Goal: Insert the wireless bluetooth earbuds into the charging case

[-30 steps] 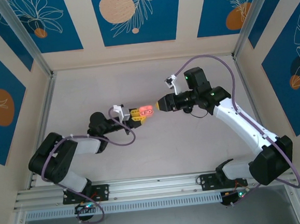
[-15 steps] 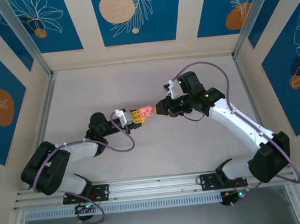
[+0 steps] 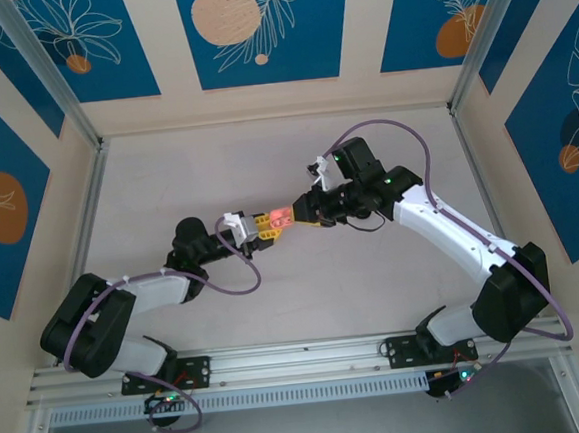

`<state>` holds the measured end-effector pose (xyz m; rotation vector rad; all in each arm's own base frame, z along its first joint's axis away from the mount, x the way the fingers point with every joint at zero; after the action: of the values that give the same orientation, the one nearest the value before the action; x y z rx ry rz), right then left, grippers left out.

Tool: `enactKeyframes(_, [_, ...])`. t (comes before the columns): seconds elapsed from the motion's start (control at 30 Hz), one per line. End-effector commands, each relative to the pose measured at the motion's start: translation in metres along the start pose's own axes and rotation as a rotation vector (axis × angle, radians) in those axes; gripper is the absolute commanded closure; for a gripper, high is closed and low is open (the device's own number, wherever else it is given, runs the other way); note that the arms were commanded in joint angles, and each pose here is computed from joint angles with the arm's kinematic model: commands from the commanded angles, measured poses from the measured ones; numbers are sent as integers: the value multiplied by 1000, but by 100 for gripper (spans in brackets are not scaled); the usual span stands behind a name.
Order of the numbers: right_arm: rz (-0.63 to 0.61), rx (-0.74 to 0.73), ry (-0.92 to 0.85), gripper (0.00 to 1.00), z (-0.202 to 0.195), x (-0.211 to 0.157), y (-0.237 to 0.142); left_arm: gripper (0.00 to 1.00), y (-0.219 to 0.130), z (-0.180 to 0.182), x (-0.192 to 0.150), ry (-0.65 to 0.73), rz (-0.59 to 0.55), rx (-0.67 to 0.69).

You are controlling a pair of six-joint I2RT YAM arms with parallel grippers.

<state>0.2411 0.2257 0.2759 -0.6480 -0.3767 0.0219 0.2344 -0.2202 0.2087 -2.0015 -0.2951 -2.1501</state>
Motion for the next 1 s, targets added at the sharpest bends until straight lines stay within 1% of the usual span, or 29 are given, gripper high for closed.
enactKeyframes(0.0, [22,28,10,72,7,3,3,86,-1,-6,9,34,-26,-13])
enactKeyframes(0.33, [19,20,12,73,3,5,7,85,-1,-6,11,29,-30,-10])
enactKeyframes(0.57, [18,16,16,80,0,8,11,85,0,-8,12,23,-31,-21])
enactKeyframes(0.7, [14,3,22,81,-2,9,12,85,0,-9,12,22,-30,-23])
enactKeyframes(0.83, [9,7,6,81,-1,9,11,85,0,-8,13,22,-24,-23])
enactKeyframes(0.9, [-10,7,-14,77,3,8,4,85,1,-8,13,20,-24,-23])
enactKeyframes(0.97, [-27,3,-31,76,6,6,-3,85,1,-8,13,18,-22,-22])
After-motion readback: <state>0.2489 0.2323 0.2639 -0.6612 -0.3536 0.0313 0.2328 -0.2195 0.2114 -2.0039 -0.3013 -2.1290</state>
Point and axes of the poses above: each hand's point on the last joint's axis, 136 mm out from that joint toward the fingers, its own y axis out along the fingers, its own z axis along the line the jaws close on, x = y × z, the point moved 7 cm from there along -y, back along the fingers, and after that the axes turned 9 degrees about -y, right-handed, at the moved point
